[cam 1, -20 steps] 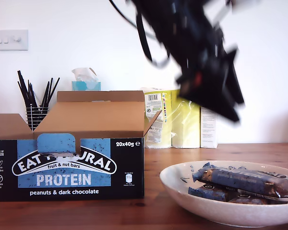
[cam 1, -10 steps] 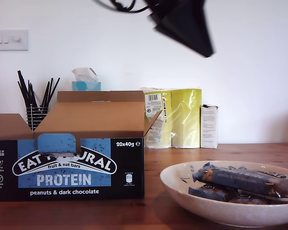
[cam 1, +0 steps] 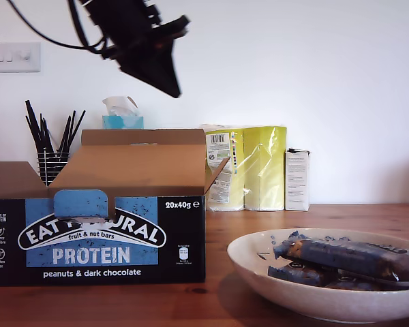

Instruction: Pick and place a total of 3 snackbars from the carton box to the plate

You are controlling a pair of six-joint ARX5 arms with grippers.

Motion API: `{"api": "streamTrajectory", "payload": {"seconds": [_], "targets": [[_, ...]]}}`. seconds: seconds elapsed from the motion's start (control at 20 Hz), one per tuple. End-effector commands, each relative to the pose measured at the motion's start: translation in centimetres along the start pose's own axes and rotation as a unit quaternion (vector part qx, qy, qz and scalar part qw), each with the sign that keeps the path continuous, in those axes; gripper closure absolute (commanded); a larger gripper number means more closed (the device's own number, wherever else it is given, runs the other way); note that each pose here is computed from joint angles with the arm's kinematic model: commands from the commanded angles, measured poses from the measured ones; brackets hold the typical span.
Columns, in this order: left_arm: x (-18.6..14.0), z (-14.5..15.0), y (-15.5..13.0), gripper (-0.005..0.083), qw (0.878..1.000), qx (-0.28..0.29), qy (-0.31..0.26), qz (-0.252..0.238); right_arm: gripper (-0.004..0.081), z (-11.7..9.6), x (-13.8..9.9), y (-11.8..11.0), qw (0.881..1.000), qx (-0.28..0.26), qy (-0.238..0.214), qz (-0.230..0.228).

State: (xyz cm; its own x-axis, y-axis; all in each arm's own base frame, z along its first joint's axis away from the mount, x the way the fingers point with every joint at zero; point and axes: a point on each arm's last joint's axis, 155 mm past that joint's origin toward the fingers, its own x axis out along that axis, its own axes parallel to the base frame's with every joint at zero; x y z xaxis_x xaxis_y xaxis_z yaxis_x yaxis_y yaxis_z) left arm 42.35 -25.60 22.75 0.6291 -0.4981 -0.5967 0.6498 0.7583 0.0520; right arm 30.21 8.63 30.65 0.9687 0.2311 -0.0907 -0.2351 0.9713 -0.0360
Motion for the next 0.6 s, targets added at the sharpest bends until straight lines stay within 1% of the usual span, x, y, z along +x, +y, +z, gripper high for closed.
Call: {"api": "streamTrajectory", "payload": {"seconds": [0.0,0.1,0.15,0.3,0.35,0.45,0.55], "targets": [[-0.2,-0.9,2.5,0.0796,0.999,-0.026,-0.005,0.020,0.0783,-1.1,1.6,-1.8,1.000,0.005,0.011,-0.023],[-1.0,-1.5,5.7,0.0796,0.997,-0.054,-0.022,0.050,0.0783,-2.0,2.7,-4.8,0.998,0.011,0.023,-0.058],[-1.8,-2.0,7.2,0.0796,0.995,-0.066,-0.032,0.067,0.0783,-2.2,2.9,-6.2,0.997,0.016,0.024,-0.071],[-4.9,-4.6,11.6,0.0796,0.985,-0.105,-0.061,0.124,0.0783,-2.0,2.5,-9.8,0.994,0.020,0.014,-0.110],[-6.4,-5.6,13.0,0.0796,0.979,-0.121,-0.072,0.147,0.0783,-1.8,2.3,-10.6,0.993,0.021,0.009,-0.118],[-9.5,-7.4,15.2,0.0796,0.966,-0.140,-0.097,0.194,0.0783,-1.5,2.1,-11.3,0.992,0.019,-0.001,-0.123],[-12.4,-8.6,16.0,0.0796,0.954,-0.147,-0.128,0.228,0.0783,-2.1,2.2,-11.3,0.993,0.013,-0.007,-0.121]]}}
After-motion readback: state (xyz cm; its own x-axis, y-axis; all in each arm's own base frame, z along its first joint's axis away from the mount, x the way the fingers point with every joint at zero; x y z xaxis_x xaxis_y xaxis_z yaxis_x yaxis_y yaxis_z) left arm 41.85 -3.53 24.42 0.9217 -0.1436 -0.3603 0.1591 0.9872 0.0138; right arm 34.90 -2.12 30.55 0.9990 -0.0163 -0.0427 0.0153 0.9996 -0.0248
